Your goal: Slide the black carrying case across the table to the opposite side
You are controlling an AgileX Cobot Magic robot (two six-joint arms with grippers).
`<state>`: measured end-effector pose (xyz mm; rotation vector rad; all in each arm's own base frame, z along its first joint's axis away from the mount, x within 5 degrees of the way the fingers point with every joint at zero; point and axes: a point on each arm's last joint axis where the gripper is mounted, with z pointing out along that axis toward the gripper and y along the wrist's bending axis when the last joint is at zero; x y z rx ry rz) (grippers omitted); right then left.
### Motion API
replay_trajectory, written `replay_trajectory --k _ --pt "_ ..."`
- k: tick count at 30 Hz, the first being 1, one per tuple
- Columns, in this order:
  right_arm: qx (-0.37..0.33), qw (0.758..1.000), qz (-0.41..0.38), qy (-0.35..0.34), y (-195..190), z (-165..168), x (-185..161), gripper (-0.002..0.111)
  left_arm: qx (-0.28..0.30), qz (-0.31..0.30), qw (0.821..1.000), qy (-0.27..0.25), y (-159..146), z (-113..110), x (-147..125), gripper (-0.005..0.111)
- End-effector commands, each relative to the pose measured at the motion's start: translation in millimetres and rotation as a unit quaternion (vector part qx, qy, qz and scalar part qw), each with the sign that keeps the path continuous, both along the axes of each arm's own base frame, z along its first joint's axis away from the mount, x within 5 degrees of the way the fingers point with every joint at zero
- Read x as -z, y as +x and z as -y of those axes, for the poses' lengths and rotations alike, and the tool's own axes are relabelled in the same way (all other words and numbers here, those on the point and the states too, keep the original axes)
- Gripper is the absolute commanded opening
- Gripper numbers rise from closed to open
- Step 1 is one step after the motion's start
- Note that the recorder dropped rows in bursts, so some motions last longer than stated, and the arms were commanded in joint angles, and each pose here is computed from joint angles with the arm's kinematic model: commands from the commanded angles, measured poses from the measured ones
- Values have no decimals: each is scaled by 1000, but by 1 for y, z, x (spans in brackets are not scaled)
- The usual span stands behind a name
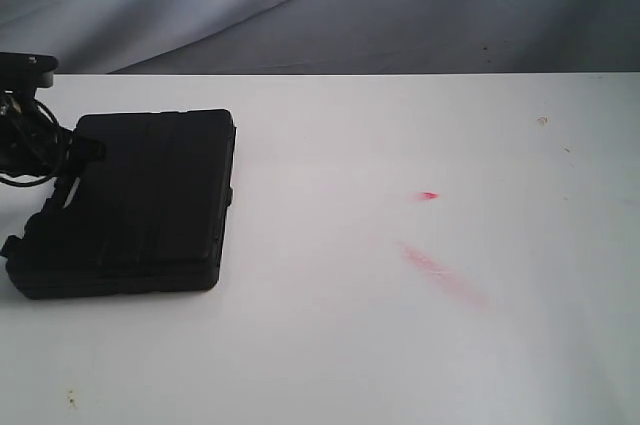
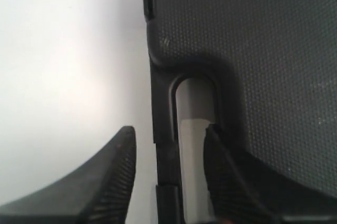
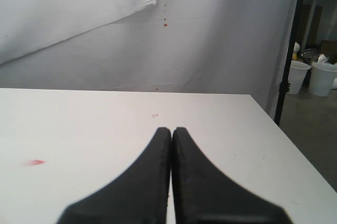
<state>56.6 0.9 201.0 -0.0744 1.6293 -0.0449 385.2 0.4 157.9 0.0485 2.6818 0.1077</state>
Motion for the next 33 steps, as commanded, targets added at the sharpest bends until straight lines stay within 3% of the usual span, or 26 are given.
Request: replay_trajectory --k 1,6,11,18,22,24,26,33 --pt "3 1000 2 1 0 0 1 0 -4 34 999 -6 -1 2 -22 41" --pt "3 1000 2 1 0 0 1 0 -7 35 999 -4 -7 2 -37 36" --pt "3 1000 2 1 0 0 1 0 -9 44 999 -4 -13 1 -52 0" --pt "3 1000 2 1 0 0 1 0 10 112 994 0 -39 1 -88 0" --pt "3 1000 2 1 0 0 1 0 22 228 973 -6 -80 3 -128 0" --pt "3 1000 2 1 0 0 1 0 30 321 946 -11 -119 4 -156 0" --pt "3 1000 2 1 0 0 1 0 31 377 926 -13 -153 3 -176 0" --pt "3 1000 2 1 0 0 1 0 27 464 885 -12 -258 0 -179 0"
